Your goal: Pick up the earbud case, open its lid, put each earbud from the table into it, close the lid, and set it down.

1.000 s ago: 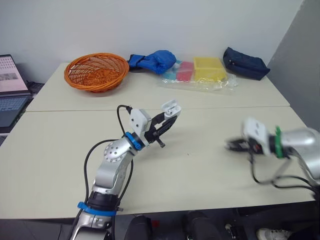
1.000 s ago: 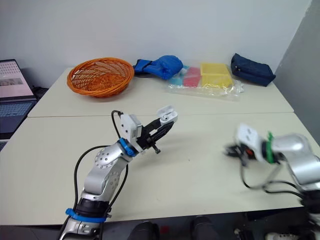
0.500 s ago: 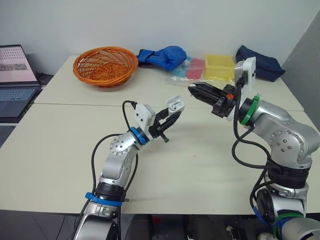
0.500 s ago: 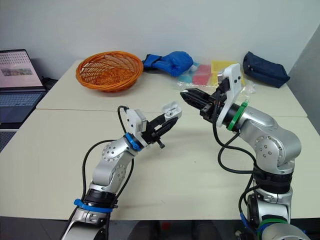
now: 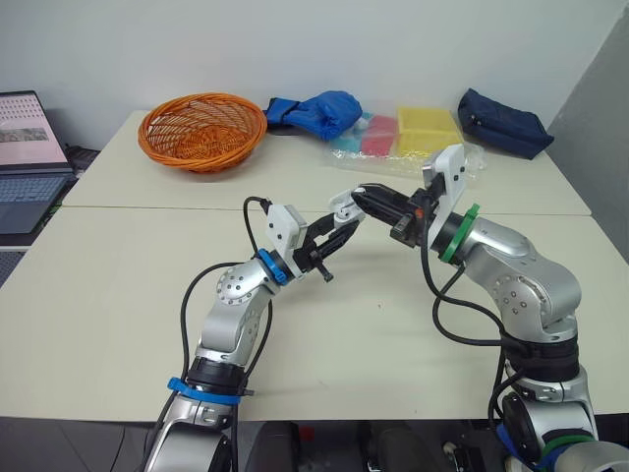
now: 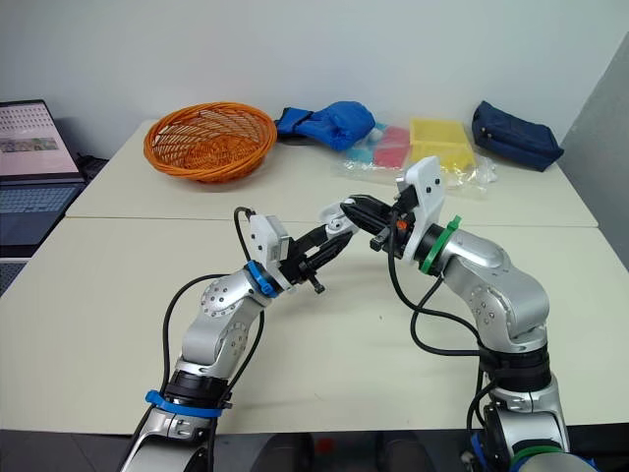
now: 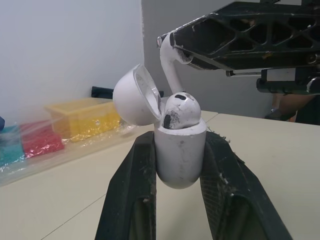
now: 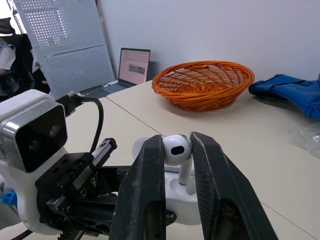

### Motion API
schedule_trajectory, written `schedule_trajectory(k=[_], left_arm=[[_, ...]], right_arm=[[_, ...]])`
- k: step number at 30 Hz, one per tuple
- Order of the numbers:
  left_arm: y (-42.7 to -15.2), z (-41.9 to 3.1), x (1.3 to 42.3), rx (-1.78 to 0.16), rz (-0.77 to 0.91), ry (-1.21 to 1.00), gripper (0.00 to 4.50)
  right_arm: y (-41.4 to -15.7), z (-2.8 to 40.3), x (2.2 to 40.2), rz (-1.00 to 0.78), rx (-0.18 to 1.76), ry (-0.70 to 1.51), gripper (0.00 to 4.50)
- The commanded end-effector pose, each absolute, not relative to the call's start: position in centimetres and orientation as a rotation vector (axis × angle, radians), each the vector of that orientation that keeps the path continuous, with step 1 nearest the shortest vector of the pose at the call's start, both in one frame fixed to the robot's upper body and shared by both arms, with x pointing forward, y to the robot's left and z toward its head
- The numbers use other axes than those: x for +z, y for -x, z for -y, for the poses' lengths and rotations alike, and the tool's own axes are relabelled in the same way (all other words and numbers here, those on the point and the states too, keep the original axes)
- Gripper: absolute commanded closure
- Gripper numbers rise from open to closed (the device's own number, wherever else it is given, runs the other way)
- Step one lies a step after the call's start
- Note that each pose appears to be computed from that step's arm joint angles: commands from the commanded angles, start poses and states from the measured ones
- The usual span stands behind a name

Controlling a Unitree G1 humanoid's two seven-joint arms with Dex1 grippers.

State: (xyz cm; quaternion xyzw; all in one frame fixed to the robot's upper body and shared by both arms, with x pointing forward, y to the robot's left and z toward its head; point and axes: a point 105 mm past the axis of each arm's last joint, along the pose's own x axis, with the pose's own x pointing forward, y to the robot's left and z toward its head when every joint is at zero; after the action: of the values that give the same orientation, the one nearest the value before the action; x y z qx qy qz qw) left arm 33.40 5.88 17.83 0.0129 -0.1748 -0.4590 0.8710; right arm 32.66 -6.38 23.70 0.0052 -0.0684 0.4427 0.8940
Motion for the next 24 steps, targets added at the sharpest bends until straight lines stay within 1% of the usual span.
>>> schedule_trajectory(k=[1, 7, 14, 24], left_arm=[[-32.9, -5.5, 19.8, -0.978, 0.443, -0.039, 3.70], [-32.9, -5.6, 19.8, -0.977, 0.441, -0.036, 3.70], [-32.9, -5.5, 19.8, -0.982, 0.443, -0.033, 3.70], [-32.9, -5.7, 19.8, -0.976, 0.442, -0.035, 3.70]], right_arm=[[-32.7, 6.5, 24.4, 0.196, 0.895, 0.006, 4.10], [-33.1, 6.6, 23.8, 0.181, 0.881, 0.031, 4.10], [-32.6, 6.0, 23.6, 0.173, 0.905, 0.005, 4.10], [-32.7, 6.2, 23.0, 0.147, 0.901, 0.024, 4.10]])
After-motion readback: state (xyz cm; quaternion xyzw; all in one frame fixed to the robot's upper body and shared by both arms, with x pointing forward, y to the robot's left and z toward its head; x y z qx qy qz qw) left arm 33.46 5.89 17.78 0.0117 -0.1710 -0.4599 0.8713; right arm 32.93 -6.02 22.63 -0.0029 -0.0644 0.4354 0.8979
